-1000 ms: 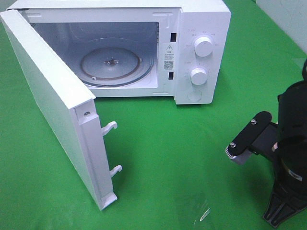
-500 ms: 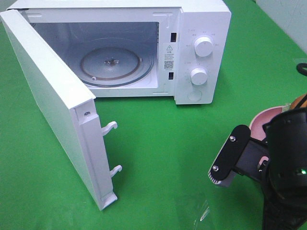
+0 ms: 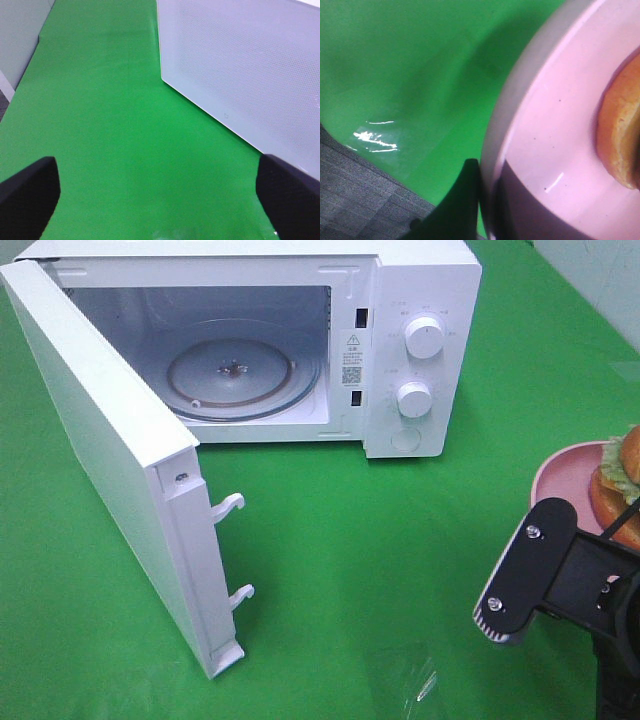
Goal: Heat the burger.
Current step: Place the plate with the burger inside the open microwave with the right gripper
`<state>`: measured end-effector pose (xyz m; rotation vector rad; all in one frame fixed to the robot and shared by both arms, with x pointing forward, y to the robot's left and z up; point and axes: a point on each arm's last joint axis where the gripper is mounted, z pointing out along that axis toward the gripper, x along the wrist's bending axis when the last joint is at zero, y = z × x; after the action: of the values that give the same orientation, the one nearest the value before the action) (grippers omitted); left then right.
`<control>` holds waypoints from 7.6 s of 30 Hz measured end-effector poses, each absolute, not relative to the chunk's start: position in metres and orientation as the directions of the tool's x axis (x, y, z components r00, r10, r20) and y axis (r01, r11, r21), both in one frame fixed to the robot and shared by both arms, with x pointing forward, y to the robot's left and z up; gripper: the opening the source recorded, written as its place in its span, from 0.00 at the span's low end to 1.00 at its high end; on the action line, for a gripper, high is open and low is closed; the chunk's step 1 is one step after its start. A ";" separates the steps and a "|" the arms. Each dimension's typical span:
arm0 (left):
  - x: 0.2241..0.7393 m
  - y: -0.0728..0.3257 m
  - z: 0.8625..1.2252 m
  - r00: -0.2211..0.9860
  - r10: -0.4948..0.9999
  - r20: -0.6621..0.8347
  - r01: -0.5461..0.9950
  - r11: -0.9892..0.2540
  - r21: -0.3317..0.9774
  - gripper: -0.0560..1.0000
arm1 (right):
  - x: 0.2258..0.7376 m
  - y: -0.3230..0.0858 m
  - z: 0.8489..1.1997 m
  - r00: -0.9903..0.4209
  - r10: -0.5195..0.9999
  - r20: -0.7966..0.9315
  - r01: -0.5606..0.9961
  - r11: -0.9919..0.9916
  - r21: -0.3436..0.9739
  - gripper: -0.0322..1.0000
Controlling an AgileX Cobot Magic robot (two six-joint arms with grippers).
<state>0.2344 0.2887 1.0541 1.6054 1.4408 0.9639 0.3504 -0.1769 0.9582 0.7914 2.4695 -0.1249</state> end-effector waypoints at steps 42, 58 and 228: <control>0.234 0.289 1.054 0.079 0.996 0.046 0.423 -0.075 0.903 0.99 | 0.361 -0.145 0.961 -0.793 -0.125 -0.597 -0.170 0.985 0.018 0.08; 0.234 0.289 1.054 0.079 0.996 0.046 0.423 -0.075 0.903 0.99 | 0.382 -0.154 0.961 -0.727 -0.339 -0.597 -0.363 0.928 -0.086 0.08; 0.234 0.289 1.054 0.079 0.996 0.046 0.423 -0.075 0.903 0.99 | 0.643 0.024 0.933 -0.792 -0.243 -0.560 -0.300 0.954 0.010 0.08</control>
<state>0.2344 0.2887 1.0541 1.6054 1.4408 0.9639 0.6429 0.0236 0.9327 -0.3838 2.5238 0.1310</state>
